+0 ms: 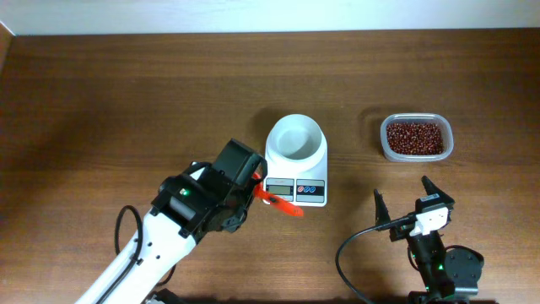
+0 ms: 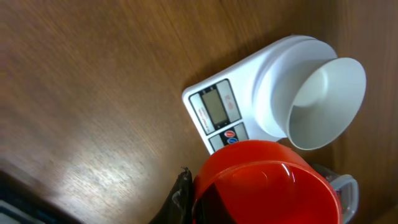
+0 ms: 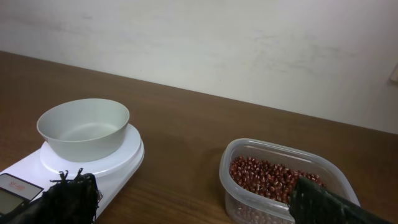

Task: Scoop and weigh 50g on scale
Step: 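Lift the red scoop with the left gripper toward the scale, then reach the right gripper to the scoop handle and grasp it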

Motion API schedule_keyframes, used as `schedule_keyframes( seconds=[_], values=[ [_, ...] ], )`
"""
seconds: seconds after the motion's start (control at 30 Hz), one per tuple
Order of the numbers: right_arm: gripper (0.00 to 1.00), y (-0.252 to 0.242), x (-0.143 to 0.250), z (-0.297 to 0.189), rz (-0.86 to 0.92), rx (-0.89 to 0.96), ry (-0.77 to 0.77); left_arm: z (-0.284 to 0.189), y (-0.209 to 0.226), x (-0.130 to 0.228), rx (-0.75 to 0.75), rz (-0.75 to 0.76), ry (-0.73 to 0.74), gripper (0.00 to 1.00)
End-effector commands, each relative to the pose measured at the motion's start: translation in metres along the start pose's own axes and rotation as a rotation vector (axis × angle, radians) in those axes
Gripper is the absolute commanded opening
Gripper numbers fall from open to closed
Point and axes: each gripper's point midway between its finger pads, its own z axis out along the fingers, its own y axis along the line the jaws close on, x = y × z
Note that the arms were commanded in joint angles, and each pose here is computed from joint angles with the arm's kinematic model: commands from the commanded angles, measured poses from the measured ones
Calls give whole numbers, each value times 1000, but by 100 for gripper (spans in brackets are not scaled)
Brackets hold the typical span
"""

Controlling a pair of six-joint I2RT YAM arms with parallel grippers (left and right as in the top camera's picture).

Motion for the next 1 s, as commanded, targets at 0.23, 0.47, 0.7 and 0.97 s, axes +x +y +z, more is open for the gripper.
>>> schedule_keyframes(
  seconds=[0.23, 0.47, 0.7, 0.97],
  values=[
    [99, -2, 2, 0, -1, 8, 4, 1, 1, -1, -7, -2, -14, 0],
    [99, -2, 2, 0, -1, 8, 4, 1, -6, 0, 19, -4, -11, 0],
    [99, -2, 1, 0, -3, 8, -1, 1, -6, -11, 25, -9, -76, 0],
    [99, 88, -10, -25, 1372, -495, 325, 2, -16, -21, 61, -64, -136, 0]
  ],
)
